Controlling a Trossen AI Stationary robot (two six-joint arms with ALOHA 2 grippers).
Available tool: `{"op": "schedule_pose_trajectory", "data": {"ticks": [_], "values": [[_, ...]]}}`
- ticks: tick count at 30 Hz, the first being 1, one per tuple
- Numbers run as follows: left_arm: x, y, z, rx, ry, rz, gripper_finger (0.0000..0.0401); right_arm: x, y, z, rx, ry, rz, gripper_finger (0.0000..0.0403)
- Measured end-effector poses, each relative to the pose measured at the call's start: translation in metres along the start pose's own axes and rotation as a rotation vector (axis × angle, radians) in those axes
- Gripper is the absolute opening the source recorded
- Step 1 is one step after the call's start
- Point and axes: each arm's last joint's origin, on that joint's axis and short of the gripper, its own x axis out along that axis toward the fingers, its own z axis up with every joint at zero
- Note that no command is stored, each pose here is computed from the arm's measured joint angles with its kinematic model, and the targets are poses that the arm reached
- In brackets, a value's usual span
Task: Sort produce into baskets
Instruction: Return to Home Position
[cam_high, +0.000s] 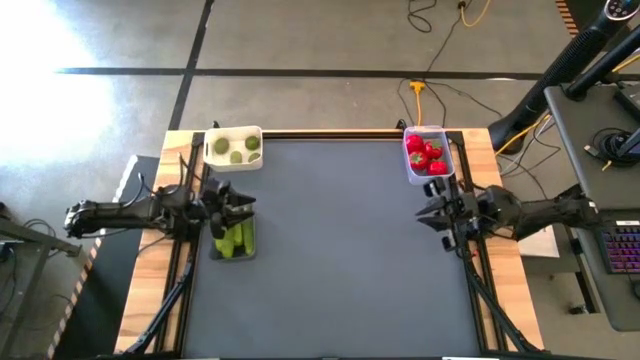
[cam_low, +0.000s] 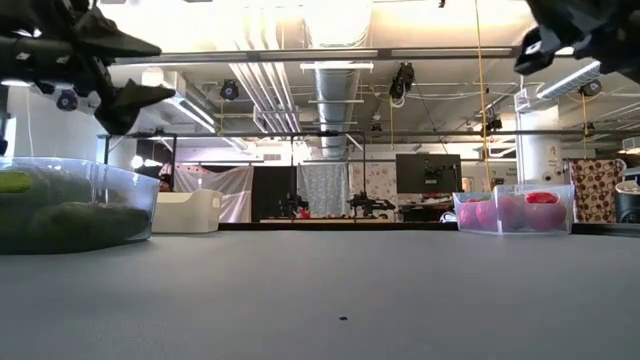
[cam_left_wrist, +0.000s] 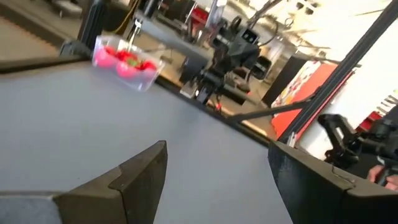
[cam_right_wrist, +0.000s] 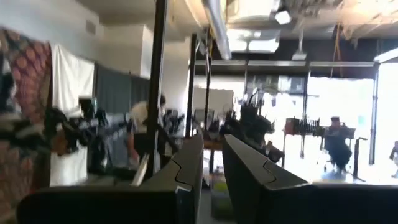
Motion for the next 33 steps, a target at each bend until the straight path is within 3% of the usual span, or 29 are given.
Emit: {"op": "schedule_pose_trajectory", "data": {"ticks": [8, 14, 23, 33], "values": [[-0.005, 0.004, -0.007, 0.023, -0.061, -0.036, 0.0262, -0.015, 0.004, 0.012, -0.017, -0.078, -0.006, 0.0054], [-0.008, 0.008, -0.016, 0.025, -0.104, -0.082, 0.0262, -0.016, 0.002, 0.009, 0.024, -0.058, -0.084, 0.0054], [-0.008, 0.012, -0.021, 0.111, -0.138, -0.065, 0.0262, -0.017, 0.002, -0.014, 0.169, 0.175, -0.096, 0.0054], [-0.007, 0.016, -0.026, 0.196, -0.097, 0.014, 0.0262, -0.022, 0.002, -0.035, 0.125, 0.404, -0.129, 0.0054]]}}
